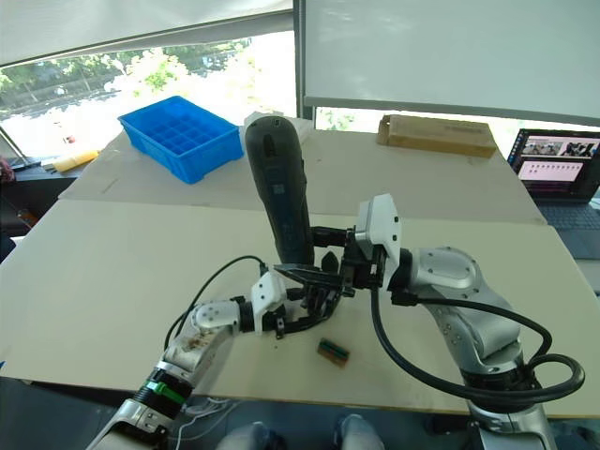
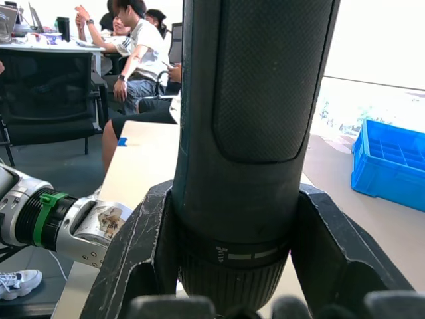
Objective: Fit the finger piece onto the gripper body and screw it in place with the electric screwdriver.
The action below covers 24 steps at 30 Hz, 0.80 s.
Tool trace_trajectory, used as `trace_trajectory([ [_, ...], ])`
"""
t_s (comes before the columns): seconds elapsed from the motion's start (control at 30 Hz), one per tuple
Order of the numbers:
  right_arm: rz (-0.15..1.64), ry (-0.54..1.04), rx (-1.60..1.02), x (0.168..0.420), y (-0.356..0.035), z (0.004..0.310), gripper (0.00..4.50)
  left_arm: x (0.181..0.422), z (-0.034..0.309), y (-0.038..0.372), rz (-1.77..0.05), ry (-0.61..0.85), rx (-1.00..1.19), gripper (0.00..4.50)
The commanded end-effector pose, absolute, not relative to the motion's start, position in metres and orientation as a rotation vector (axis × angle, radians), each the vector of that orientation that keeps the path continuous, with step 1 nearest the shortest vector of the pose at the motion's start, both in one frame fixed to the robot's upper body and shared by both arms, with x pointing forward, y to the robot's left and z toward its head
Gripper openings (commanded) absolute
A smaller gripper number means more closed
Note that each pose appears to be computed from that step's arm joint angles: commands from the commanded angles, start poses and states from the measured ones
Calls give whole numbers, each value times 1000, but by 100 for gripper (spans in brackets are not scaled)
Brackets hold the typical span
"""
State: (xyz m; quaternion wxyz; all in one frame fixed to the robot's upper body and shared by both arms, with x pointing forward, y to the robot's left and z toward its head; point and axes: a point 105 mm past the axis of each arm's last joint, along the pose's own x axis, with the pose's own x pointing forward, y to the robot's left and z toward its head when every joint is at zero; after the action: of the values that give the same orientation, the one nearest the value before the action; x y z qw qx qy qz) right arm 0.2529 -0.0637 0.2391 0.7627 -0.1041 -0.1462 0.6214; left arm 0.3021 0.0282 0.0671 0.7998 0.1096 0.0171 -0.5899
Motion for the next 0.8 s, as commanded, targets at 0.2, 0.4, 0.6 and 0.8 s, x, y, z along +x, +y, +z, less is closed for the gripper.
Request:
trace_trajectory([
  [0.2, 1363, -438, -263, 243, -64, 258, 194, 293, 46, 27, -1293, 133, 225, 230],
  [0.4, 1364, -427, -261, 243, -65, 254, 194, 293, 46, 27, -1294, 134, 223, 230],
  [0.6, 1360, -415, -255, 243, -66, 249, 194, 292, 47, 27, -1294, 134, 224, 230],
  [0.8, 1357, -415, -250, 243, -65, 248, 194, 292, 46, 27, -1294, 137, 224, 230],
])
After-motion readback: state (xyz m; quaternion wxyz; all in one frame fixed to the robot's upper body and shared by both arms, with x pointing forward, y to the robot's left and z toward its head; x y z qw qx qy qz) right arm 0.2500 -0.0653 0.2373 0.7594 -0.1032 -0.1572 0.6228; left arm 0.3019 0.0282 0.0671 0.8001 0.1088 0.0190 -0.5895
